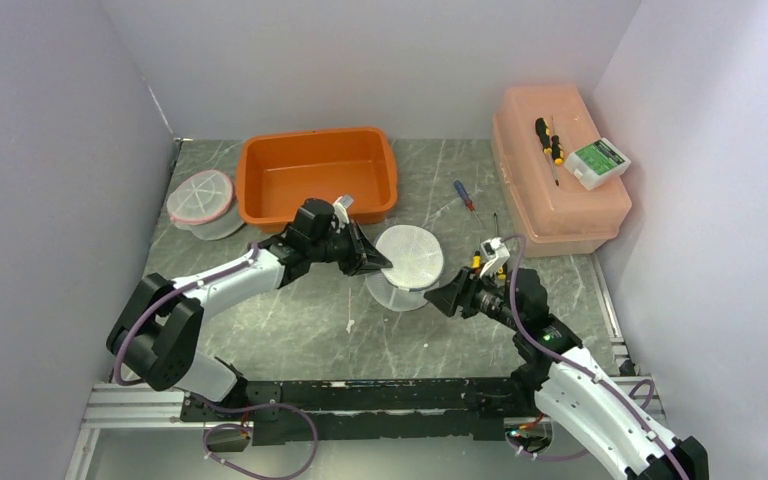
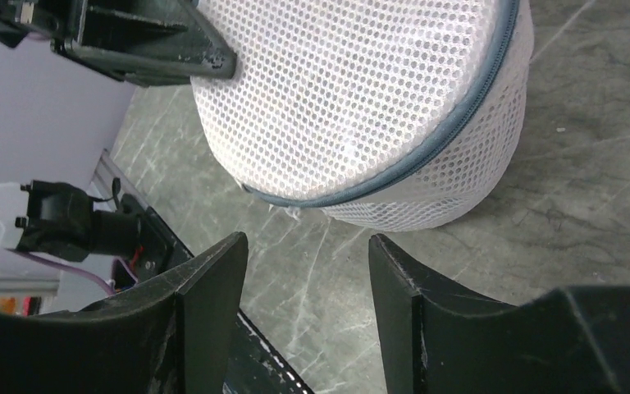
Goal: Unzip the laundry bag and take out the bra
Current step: Unzip the laundry bag at the center of the board.
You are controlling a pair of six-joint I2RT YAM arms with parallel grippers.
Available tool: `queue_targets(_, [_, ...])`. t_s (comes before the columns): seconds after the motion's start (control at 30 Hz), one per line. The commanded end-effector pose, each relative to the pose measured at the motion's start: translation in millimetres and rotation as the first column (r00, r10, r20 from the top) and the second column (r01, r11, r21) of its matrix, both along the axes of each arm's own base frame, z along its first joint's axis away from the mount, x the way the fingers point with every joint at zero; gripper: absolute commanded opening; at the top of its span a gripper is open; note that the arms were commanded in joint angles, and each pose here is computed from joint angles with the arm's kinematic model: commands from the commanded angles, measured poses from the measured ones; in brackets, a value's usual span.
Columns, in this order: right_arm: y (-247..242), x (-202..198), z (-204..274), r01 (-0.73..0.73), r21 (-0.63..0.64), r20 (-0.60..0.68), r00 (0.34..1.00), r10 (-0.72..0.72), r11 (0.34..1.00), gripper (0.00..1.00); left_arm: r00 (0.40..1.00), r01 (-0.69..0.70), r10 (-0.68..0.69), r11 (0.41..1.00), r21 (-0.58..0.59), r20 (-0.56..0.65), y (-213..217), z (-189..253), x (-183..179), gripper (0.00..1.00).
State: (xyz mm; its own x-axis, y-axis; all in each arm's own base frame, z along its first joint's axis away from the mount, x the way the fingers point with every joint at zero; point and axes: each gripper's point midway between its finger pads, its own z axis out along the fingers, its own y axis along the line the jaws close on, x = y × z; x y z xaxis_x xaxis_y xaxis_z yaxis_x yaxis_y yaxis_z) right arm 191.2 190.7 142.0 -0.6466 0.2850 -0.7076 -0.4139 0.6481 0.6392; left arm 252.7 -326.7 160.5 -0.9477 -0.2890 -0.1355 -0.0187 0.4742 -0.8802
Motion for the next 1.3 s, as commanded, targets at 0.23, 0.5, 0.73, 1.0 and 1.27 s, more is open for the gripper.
queue_targets(0.23, [20.9,4.3,20.2,-0.085,-0.021,0.124,0.988,0.087,0.996,0.48,0.997,0.078,-0.078,0.997,-0.023,0.013,-4.5,12.9,3.2,0.03])
queue_targets(0.5, [24.3,13.5,17.6,-0.046,-0.025,0.130,0.990,0.049,0.999,0.42,0.997,0.077,-0.076,0.996,-0.034,0.005,-5.8,17.0,3.2,0.03])
queue_targets(0.73, [30.9,15.3,16.6,-0.059,-0.015,0.127,0.990,0.060,0.998,0.40,0.998,0.067,-0.068,0.997,-0.048,-0.005,-7.3,20.0,4.6,0.03])
queue_targets(1.0, [34.9,14.1,11.9,-0.071,-0.020,0.118,0.990,0.073,0.997,0.30,0.998,0.061,-0.062,0.997,-0.049,-0.014,-7.5,19.4,5.2,0.03])
queue_targets(1.27, [31.7,12.8,6.3,-0.062,-0.035,0.112,0.992,0.065,0.997,0.00,0.998,0.056,-0.057,0.998,-0.040,-0.018,-6.1,18.0,4.9,0.03])
